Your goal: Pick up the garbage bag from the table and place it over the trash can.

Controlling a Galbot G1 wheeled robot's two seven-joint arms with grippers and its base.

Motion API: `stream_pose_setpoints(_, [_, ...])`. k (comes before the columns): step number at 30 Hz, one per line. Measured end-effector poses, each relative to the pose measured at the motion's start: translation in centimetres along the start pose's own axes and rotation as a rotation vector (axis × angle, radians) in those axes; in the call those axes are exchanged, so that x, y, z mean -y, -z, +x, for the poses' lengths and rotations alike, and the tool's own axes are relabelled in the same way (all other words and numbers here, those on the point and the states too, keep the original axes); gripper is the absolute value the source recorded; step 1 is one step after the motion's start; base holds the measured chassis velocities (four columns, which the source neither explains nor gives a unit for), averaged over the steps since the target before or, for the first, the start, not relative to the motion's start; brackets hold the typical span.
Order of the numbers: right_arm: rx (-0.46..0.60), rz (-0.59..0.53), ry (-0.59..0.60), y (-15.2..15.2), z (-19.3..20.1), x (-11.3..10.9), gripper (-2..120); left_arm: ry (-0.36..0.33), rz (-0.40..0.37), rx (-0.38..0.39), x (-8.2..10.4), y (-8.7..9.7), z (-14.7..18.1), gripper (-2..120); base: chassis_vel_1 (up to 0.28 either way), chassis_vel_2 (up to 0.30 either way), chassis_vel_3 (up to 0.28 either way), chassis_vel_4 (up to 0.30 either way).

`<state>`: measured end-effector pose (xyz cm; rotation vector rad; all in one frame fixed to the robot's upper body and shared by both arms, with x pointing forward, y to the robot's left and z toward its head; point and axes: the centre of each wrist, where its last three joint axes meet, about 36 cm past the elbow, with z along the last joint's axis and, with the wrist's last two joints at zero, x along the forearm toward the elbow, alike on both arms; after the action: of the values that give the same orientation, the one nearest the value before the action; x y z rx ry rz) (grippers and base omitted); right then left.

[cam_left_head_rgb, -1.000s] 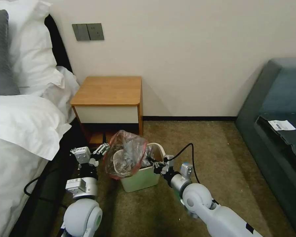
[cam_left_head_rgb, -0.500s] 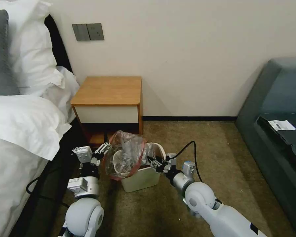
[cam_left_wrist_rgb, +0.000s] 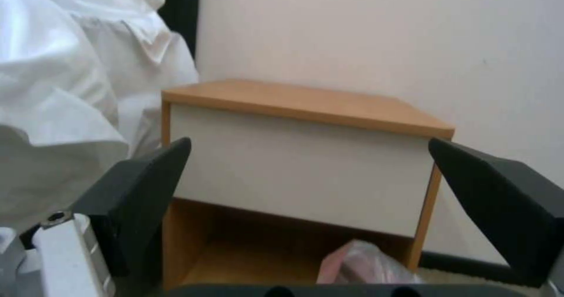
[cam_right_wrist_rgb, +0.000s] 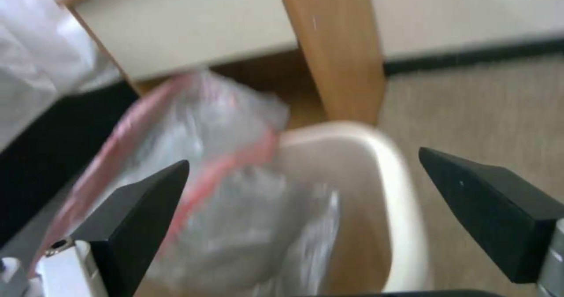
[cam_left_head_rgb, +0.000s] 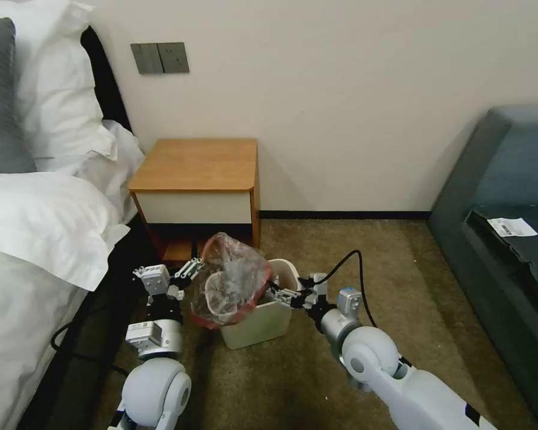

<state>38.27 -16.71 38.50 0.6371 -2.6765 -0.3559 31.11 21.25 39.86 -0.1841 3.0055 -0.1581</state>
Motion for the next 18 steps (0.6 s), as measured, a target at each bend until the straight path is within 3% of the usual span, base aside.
stream_pose_setpoints(2, [0.095,0.057,0.018,0.8,-0.3,0.1,100,0.006,0.069,-0.076,0.3,1.6,0.3,100,0.0,0.0,0.0,0.0])
stream_pose_setpoints(3, [0.095,0.057,0.018,0.8,-0.3,0.1,100,0.006,0.069,-0.076,0.3,1.6,0.3,100,0.0,0.0,0.0,0.0])
stream_pose_setpoints(5, [0.195,0.091,0.043,1.8,-0.6,-0.1,100,-0.007,0.172,-0.208,0.8,4.7,0.7,99,0.0,0.0,0.0,0.0])
stream_pose_setpoints(6, [0.236,0.103,0.05,2.2,-0.8,-0.2,100,-0.014,0.189,-0.249,0.9,5.4,0.8,97,0.0,0.0,0.0,0.0])
stream_pose_setpoints(10, [0.31,0.127,0.067,3.0,-0.9,-0.5,100,-0.029,0.191,-0.295,0.9,5.7,0.8,94,0.0,0.0,0.0,0.0])
stream_pose_setpoints(13, [0.363,0.14,0.101,3.9,-0.7,-0.9,100,-0.013,0.131,-0.223,0.4,4.0,0.7,95,0.0,0.0,0.0,0.0])
stream_pose_setpoints(14, [0.378,0.139,0.115,4.1,-0.5,-1.1,100,0.017,0.043,-0.18,0.2,3.1,0.6,98,0.0,0.0,0.0,0.0])
stream_pose_setpoints(15, [0.378,0.139,0.115,4.1,-0.5,-1.1,100,0.017,0.043,-0.18,0.2,3.1,0.6,98,0.0,0.0,0.0,0.0])
stream_pose_setpoints(17, [0.389,0.133,0.124,4.1,-0.2,-1.2,100,0.098,-0.106,-0.212,0.3,3.3,0.2,99,0.0,0.0,0.0,0.0])
stream_pose_setpoints(18, [0.393,0.13,0.123,4.0,-0.1,-1.2,100,0.118,-0.137,-0.252,0.5,4.3,0.1,100,0.0,0.0,0.0,0.0])
